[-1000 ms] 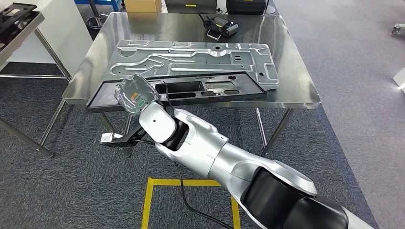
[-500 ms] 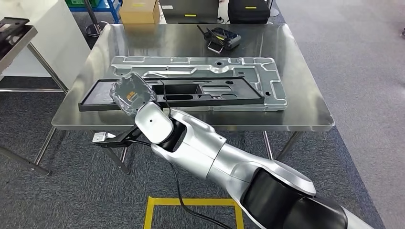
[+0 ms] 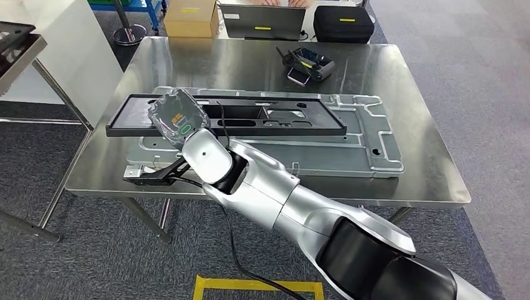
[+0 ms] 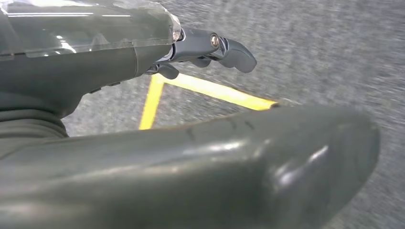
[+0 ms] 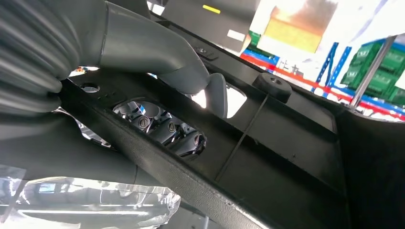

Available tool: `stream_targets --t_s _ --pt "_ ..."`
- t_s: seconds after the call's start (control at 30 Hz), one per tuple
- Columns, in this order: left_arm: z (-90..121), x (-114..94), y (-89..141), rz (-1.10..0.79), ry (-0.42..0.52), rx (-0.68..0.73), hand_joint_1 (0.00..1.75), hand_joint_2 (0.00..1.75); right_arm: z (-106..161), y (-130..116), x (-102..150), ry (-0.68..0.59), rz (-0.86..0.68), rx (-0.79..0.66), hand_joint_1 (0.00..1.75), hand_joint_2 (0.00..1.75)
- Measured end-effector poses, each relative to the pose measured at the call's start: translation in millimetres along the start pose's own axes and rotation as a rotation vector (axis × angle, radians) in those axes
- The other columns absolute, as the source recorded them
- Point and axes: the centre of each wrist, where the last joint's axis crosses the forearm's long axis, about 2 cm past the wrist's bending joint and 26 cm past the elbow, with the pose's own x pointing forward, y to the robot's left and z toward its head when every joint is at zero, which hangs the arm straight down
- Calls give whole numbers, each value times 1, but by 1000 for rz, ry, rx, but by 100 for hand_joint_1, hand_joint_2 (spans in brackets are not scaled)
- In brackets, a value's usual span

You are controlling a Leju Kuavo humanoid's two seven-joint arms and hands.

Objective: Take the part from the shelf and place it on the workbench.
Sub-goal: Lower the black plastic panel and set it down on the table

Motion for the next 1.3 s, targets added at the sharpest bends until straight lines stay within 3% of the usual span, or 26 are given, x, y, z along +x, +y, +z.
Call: stream_targets --t_s 0.37,0.87,1.3 --pt "-3 6 0 -1 -16 -6 0 0 1 4 -2 18 7 15 175 175" --pt "-4 7 1 -4 -15 -4 0 0 -2 13 -17 147 18 110 175 175" --pt "-4 7 1 -11 -25 -27 0 0 1 45 -28 181 10 250 175 175"
